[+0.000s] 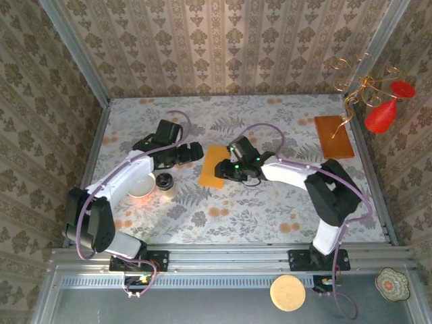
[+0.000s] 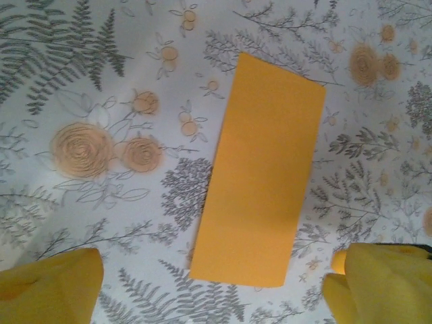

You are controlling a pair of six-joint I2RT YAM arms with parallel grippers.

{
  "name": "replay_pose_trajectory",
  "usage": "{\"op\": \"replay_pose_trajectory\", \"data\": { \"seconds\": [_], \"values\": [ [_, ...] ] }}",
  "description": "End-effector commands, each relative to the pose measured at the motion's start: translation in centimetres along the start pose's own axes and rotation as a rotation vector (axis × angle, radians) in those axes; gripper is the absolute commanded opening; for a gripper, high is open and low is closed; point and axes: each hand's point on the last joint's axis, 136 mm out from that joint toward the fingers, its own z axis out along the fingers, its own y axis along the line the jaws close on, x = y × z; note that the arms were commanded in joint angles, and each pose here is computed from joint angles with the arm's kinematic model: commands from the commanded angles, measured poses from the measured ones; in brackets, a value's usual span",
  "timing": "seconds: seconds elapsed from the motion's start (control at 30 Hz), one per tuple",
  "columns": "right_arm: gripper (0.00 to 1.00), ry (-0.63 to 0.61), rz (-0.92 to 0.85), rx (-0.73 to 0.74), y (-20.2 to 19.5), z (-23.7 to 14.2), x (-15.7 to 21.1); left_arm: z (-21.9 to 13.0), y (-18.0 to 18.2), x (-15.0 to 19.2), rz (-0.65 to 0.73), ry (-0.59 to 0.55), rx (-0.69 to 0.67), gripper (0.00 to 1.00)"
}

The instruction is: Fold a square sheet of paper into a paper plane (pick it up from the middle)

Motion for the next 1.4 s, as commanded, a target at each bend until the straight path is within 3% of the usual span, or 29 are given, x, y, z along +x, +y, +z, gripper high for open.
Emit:
{"op": "replay_pose_trajectory", "data": {
  "seconds": [0.0,0.33,0.7,0.83,1.0,1.07,1.37],
  "values": [
    [0.44,0.008,0.002,0.013,0.6,1.7,-0.2,-1.0,-0.1,-0.5,-0.001,-0.046,0.019,0.98],
    [0.43,0.138,-0.054,0.151,-2.9,3.8,2.4,-0.4,-1.3,-0.3,0.008,-0.002,0.075,1.0],
    [0.43,0.368,-0.331,0.27,-9.0,-0.9,8.5,1.6,-4.2,0.9,0.049,0.064,0.152,1.0],
    [0.43,0.261,-0.301,0.175,-7.3,-3.0,6.6,2.6,-5.4,1.9,0.032,0.106,0.185,1.0],
    [0.46,-0.001,-0.101,-0.035,-3.3,-5.2,1.8,3.9,-6.8,4.0,-0.008,0.168,0.214,1.0],
    [0.45,-0.059,-0.013,-0.033,-3.9,-5.2,0.8,4.3,-6.8,4.9,-0.035,0.186,0.209,0.99],
    [0.3,0.005,0.089,0.014,-5.9,-2.2,0.9,5.6,-6.0,9.8,-0.16,0.261,0.175,0.84]
  ]
}}
